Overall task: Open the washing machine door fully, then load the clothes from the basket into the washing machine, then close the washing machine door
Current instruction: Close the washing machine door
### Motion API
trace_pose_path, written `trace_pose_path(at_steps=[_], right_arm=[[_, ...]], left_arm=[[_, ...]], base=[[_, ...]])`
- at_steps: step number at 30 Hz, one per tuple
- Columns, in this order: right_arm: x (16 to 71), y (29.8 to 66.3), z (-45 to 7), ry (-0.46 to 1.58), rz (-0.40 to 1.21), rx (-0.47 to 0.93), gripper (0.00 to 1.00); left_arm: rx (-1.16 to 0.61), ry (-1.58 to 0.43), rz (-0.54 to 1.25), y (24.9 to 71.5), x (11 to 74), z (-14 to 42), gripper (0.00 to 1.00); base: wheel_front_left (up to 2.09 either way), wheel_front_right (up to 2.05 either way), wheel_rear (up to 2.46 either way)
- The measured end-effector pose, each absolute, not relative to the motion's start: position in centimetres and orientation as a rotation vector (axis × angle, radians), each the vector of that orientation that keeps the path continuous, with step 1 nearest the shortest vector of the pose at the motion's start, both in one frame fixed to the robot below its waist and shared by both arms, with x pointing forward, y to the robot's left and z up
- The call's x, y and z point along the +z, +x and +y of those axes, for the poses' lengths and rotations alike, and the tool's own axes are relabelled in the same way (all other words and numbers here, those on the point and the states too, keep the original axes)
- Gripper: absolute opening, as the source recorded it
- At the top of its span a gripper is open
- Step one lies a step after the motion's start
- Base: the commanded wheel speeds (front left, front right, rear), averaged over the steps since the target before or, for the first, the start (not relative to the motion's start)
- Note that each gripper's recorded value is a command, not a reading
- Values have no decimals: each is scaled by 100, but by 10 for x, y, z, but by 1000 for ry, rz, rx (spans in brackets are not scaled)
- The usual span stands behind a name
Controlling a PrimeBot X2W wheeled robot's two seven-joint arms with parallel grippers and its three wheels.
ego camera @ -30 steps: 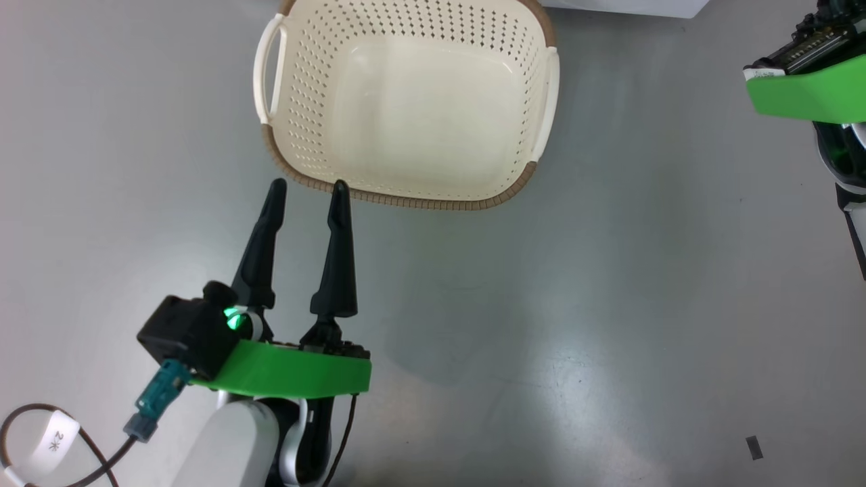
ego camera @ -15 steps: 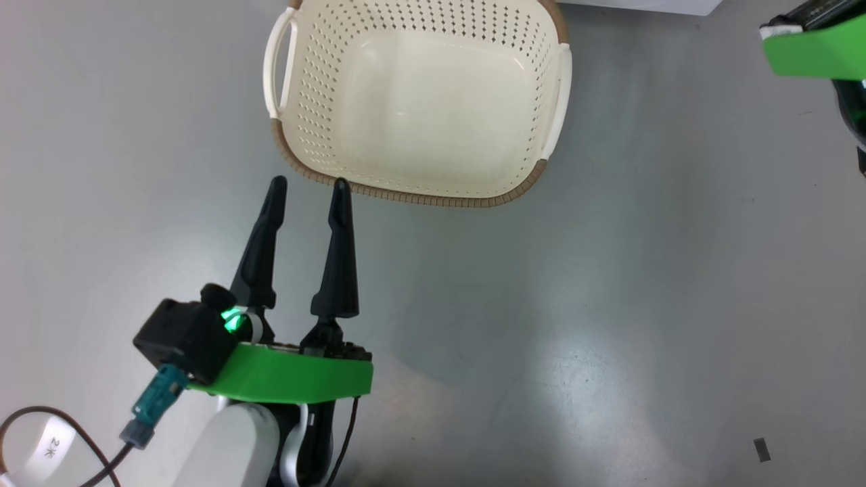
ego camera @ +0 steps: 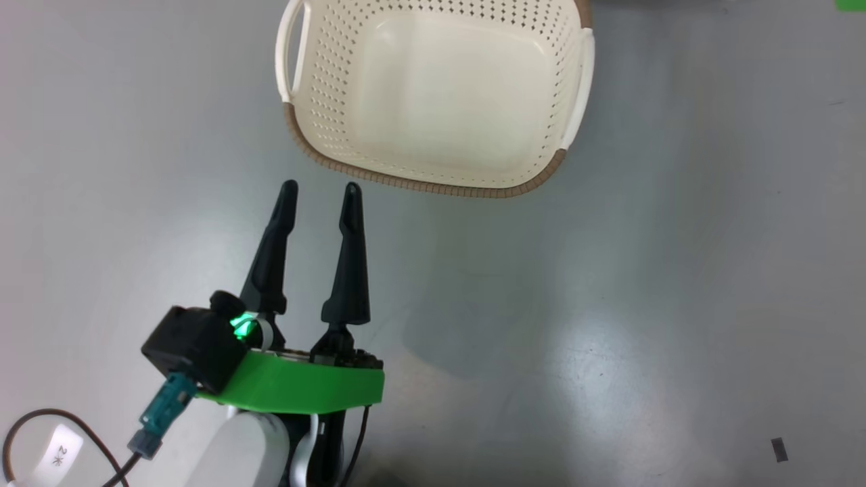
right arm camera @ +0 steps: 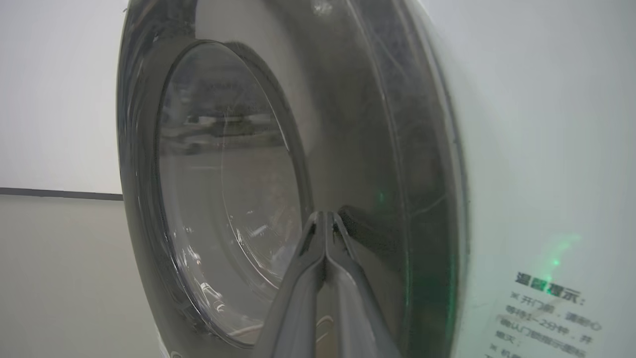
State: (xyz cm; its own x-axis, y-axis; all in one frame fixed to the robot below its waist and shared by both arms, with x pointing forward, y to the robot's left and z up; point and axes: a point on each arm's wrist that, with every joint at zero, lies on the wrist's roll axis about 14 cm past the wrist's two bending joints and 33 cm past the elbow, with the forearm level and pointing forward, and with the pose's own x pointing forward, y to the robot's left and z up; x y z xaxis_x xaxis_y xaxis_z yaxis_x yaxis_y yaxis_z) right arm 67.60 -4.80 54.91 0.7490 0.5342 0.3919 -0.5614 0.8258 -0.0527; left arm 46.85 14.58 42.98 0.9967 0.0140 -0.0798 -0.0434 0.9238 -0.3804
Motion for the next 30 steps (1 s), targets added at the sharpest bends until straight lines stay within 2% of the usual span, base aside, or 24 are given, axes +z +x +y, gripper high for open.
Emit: trace_pose_path(at_steps=[11,18,19,21,23,24,25,26,30], right_arm=[[549,683,-38,23,-413,629,0],[569,660,-40,40,-444,641,0],[571,654,-40,59,-444,643,4],[575,642,-38,89,-442,648,37],[578,628,-38,102,-438,652,45],[580,622,-38,106,-436,654,57],[582,615,-40,111,-434,651,81],[584,608,-41,116,-433,648,99],[593,580,-49,114,-424,637,100]], left_arm=[[51,-392,77,466,431,151,100],[51,-402,57,467,439,151,100],[49,-400,56,467,440,151,100],[52,-398,56,466,441,152,100],[48,-400,49,465,444,153,100],[47,-401,44,464,446,154,100],[44,-402,40,463,448,154,100],[45,-401,37,462,450,155,100],[47,-400,31,452,456,159,100]], base=[[0,0,0],[0,0,0],[0,0,0],[0,0,0],[0,0,0],[0,0,0],[0,0,0],[0,0,0],[0,0,0]])
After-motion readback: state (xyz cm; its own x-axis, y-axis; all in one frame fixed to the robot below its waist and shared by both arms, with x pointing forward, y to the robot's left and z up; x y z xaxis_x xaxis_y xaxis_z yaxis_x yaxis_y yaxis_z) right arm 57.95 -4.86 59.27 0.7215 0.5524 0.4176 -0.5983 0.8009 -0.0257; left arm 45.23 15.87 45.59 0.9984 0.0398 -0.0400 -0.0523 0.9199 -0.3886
